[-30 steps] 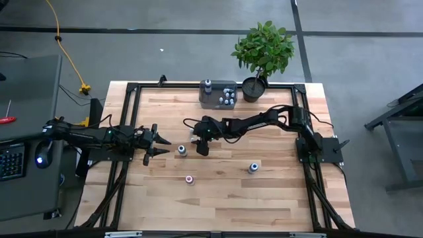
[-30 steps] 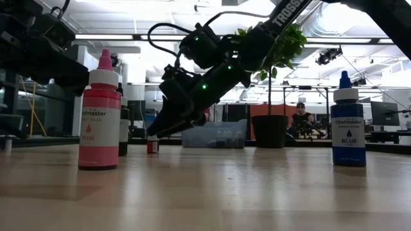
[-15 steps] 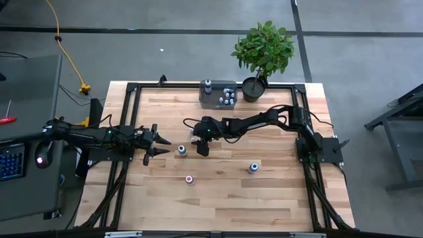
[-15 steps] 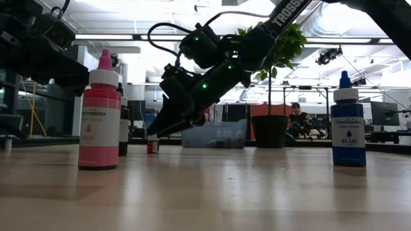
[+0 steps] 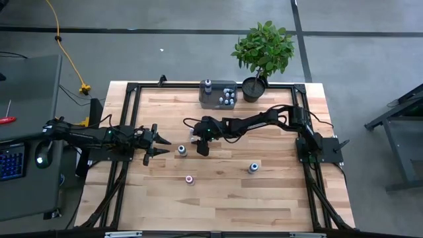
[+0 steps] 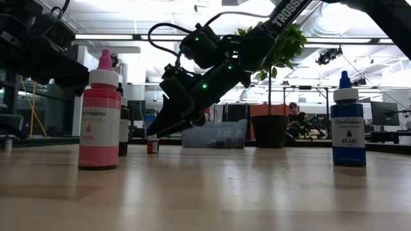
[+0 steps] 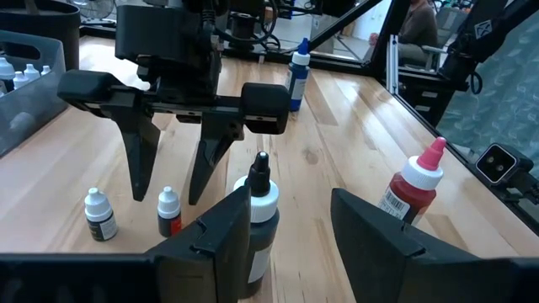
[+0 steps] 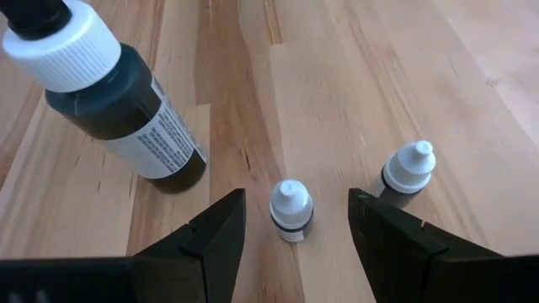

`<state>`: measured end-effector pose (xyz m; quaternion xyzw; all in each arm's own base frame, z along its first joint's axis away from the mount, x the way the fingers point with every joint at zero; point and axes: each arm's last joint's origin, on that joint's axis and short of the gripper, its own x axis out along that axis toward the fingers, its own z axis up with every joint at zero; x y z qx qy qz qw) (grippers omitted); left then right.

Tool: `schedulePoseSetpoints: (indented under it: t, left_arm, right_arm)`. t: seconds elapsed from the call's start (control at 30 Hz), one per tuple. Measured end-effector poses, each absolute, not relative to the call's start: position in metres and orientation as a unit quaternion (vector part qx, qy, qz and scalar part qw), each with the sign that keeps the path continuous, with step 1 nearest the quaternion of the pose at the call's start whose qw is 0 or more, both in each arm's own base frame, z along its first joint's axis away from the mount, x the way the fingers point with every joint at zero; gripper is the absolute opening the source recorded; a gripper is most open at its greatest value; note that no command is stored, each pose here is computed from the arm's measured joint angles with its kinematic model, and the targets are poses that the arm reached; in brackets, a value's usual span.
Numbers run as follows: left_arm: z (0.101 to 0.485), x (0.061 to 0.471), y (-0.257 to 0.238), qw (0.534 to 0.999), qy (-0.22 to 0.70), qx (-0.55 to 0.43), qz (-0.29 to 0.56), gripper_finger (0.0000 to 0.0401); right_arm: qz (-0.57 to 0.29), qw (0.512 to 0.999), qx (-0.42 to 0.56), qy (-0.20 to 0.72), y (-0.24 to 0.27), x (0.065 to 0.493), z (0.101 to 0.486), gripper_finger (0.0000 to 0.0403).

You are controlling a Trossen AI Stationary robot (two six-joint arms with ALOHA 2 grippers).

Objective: Pick & Place food coloring
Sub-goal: Put the small red food coloring bottle into the black bin

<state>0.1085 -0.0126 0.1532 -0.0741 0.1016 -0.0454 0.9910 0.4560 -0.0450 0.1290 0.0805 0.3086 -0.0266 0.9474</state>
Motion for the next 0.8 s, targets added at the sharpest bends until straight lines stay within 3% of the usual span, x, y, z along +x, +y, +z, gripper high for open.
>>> schedulePoseSetpoints:
  t: [0.8]
  left_arm:
    - [0.1532,0.1085,-0.0126,0.991,0.102,-0.074,-0.046,0.0163]
  right_arm:
    - [-0.03,0.944,0.092,0.314,-0.0455,0.4597,0.1219,0.0183]
